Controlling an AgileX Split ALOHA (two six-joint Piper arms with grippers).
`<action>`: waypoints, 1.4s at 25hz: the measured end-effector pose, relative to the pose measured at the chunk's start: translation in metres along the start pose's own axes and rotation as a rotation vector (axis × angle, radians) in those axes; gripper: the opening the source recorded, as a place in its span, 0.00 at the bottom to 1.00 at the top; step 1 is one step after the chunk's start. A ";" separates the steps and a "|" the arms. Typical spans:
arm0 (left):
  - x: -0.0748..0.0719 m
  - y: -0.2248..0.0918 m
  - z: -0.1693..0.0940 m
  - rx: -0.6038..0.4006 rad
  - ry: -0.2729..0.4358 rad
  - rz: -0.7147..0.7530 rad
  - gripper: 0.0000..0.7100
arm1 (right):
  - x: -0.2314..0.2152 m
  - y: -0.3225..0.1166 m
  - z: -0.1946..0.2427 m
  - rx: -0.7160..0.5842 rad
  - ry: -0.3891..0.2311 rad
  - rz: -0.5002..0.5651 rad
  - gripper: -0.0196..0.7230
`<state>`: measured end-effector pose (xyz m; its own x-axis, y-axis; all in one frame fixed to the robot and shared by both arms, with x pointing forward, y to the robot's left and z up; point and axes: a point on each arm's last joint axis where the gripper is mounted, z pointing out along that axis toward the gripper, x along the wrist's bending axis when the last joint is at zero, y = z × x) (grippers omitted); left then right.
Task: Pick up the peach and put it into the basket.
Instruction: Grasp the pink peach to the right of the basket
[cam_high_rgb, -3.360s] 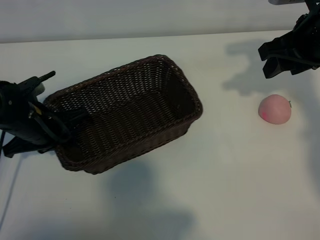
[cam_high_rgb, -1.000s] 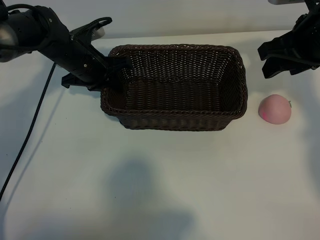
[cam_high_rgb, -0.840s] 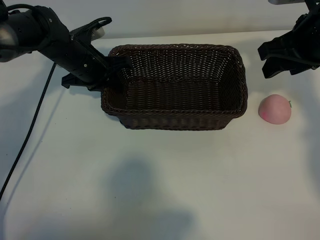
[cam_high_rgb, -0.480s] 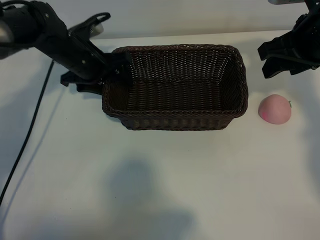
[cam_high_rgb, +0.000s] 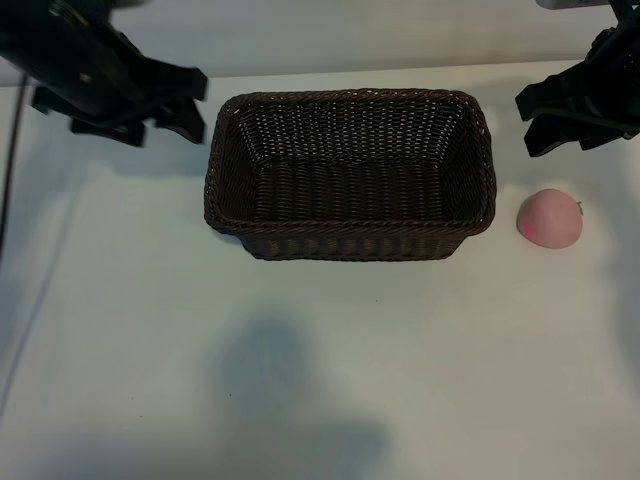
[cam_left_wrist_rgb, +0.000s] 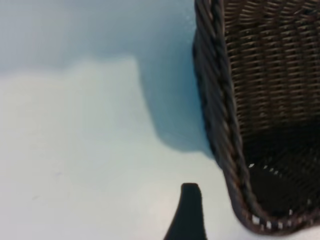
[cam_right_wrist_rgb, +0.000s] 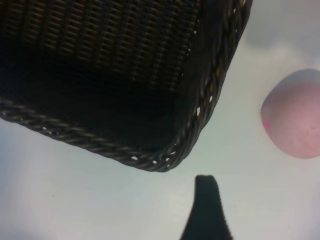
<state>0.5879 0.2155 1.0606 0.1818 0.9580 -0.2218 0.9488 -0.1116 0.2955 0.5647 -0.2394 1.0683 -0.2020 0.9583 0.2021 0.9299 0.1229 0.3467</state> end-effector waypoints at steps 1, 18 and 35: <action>0.005 -0.001 -0.010 0.002 0.010 -0.002 0.88 | 0.000 0.000 0.000 0.000 0.000 0.000 0.73; 0.037 -0.115 -0.202 -0.392 0.167 -0.081 0.84 | 0.000 0.000 0.000 0.003 0.000 0.000 0.73; -0.002 -0.294 -0.168 -0.669 0.273 0.110 0.84 | 0.000 0.000 0.000 0.003 0.000 0.000 0.73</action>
<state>0.2655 0.2904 1.1305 0.1136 0.9920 0.0554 0.5519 -0.1094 0.8267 0.5644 -0.2394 1.0683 -0.2022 0.9582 0.2025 0.9307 0.1236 0.3443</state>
